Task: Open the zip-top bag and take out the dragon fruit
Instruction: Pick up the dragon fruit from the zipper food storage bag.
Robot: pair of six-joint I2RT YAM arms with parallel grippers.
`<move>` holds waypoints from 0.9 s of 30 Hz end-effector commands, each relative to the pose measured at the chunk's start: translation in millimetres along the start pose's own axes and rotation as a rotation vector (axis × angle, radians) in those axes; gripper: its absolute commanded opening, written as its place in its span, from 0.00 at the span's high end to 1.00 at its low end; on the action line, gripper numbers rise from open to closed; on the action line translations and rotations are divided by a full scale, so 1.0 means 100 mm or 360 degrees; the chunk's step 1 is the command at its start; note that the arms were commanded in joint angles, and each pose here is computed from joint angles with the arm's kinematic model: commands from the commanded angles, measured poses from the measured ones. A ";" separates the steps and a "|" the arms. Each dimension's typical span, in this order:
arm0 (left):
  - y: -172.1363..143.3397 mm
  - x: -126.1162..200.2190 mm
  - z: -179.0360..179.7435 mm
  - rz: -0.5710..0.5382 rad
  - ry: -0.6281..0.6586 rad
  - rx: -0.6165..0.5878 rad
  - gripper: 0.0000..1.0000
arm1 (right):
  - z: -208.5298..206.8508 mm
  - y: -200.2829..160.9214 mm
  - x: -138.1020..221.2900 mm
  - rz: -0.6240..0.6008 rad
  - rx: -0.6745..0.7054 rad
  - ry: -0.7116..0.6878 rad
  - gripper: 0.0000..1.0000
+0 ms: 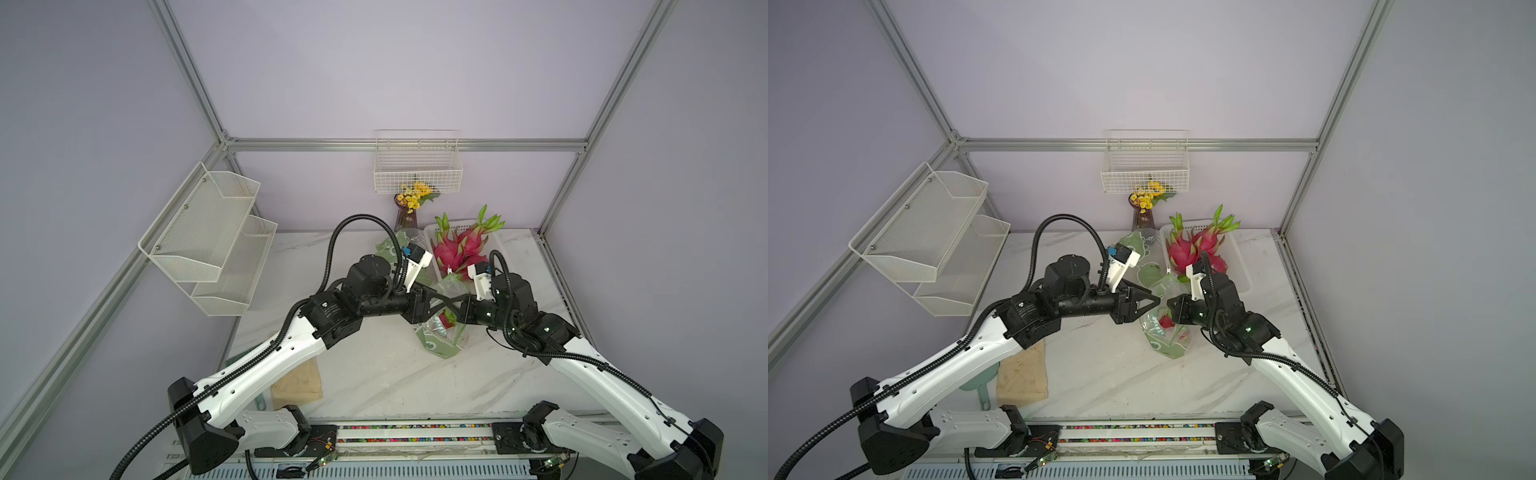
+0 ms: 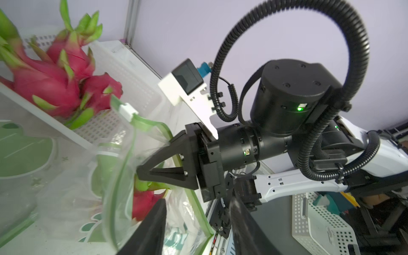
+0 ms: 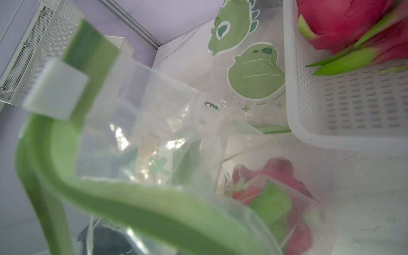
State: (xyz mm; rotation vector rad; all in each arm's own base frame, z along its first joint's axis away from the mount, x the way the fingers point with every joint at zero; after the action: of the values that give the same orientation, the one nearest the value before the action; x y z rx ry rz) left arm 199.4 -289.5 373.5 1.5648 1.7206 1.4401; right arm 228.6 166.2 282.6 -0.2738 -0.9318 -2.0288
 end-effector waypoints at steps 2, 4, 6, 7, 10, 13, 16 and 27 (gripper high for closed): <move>-0.03 -0.10 0.10 0.0017 0.0128 -0.0003 0.49 | 0.03 0.07 -0.01 -0.0133 -0.0061 0.0021 1.00; -0.08 -0.18 0.11 0.0028 0.0090 0.0021 0.49 | -0.02 0.05 -0.03 -0.0137 -0.0086 0.0001 1.00; -0.13 -0.27 0.15 0.0059 0.0076 0.0059 0.50 | -0.04 0.02 -0.05 -0.0127 -0.0107 0.0011 1.00; -0.17 -0.31 0.18 0.0082 0.0085 0.0078 0.50 | -0.03 0.02 -0.05 -0.0123 -0.0113 0.0025 1.00; -0.28 -0.40 0.28 0.0131 0.0144 0.0139 0.53 | -0.02 0.02 -0.05 -0.0122 -0.0122 0.0034 1.00; -0.44 -0.52 0.46 0.0191 0.0204 0.0210 0.55 | -0.01 0.02 -0.03 -0.0118 -0.0118 0.0039 1.00; -0.52 -0.58 0.53 0.0208 0.0214 0.0245 0.55 | 0.00 0.02 -0.01 -0.0107 -0.0115 0.0036 0.96; -0.78 -0.79 0.80 0.0249 0.0257 0.0328 0.56 | 0.24 0.15 0.29 -0.0162 -0.0109 0.0121 0.62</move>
State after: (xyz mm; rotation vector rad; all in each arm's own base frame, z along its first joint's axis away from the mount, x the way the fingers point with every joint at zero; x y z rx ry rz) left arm 242.9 -313.0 244.0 1.8312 1.8965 1.5838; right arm 226.8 163.4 294.8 -0.2563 -0.8562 -2.1231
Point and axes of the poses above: each gripper's point midway between its finger pads, its own x axis back along the fingers, its own z axis along the line the jaws close on, y = z × x, the point moved 7 cm from there along x, back along the fingers, and after that the axes turned 8 degrees about -x, right-handed, at the moved point
